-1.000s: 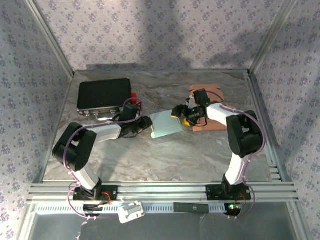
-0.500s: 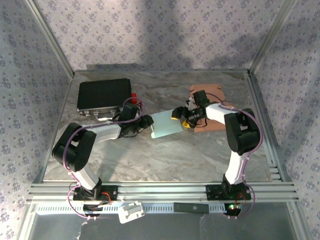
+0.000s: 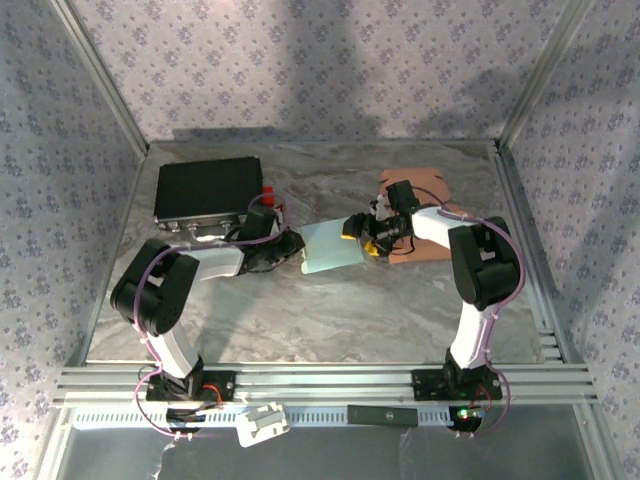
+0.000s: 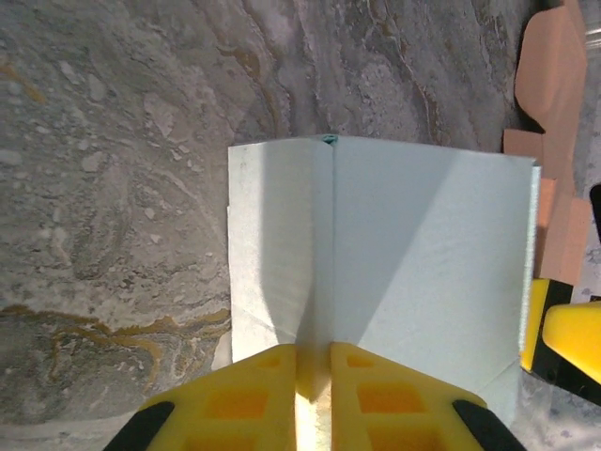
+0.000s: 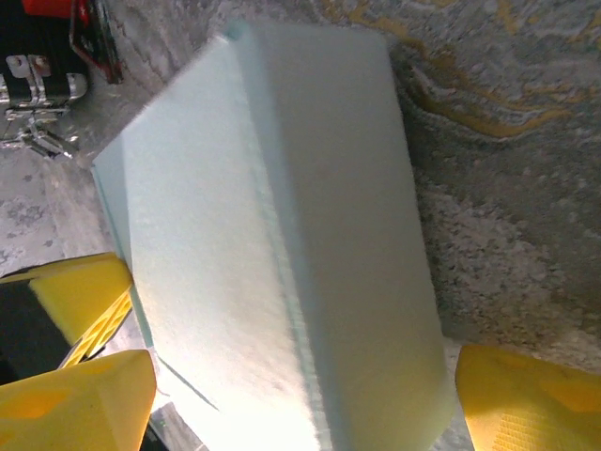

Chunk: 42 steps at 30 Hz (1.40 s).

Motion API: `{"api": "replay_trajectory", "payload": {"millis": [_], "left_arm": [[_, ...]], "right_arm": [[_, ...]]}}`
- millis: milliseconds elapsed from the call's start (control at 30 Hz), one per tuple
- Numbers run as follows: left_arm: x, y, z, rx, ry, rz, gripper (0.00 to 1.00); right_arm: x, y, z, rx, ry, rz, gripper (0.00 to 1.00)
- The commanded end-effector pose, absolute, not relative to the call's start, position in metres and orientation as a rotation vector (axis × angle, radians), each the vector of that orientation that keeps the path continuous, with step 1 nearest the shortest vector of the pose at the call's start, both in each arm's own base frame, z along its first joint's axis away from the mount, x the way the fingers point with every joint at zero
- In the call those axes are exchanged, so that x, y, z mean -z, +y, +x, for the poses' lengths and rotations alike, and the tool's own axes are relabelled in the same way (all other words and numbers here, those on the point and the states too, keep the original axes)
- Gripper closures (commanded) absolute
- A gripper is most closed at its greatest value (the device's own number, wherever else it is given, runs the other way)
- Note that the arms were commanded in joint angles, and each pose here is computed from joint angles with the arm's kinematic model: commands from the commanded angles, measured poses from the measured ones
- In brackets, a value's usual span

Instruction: Fold the paper box

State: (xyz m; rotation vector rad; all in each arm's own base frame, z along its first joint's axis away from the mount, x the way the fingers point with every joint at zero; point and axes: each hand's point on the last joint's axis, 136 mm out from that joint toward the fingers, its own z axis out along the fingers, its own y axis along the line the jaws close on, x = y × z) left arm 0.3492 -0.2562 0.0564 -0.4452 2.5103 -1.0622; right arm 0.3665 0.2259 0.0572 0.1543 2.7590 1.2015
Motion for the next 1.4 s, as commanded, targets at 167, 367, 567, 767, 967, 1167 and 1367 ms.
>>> {"api": "replay_trajectory", "payload": {"millis": [167,367,567,767,967,1167,1367], "left_arm": [[-0.025,-0.23,0.337,0.998,2.569,-0.505,0.9],[-0.027,-0.231,0.34,0.998,2.57,-0.493,0.91],[-0.028,-0.226,0.342,0.984,2.574,-0.483,0.91],[-0.05,-0.223,0.345,0.987,2.503,-0.392,0.77],[-0.092,-0.206,0.347,0.845,2.368,-0.189,0.48],[-0.103,-0.193,0.352,0.893,2.349,-0.431,0.39],[-0.085,-0.193,0.344,1.133,2.284,-1.003,0.38]], "right_arm": [[-0.066,0.237,0.368,-1.352,2.709,0.092,0.15],[-0.077,0.251,0.378,-1.482,2.643,0.084,0.22],[-0.084,0.257,0.39,-1.559,2.6,0.114,0.35],[-0.09,0.258,0.393,-1.656,2.534,0.244,0.44],[-0.103,0.257,0.39,-1.74,2.49,0.437,0.51],[-0.095,0.253,0.376,-1.749,2.585,0.737,0.57],[-0.086,0.25,0.36,-1.764,2.569,1.057,0.57]]}}
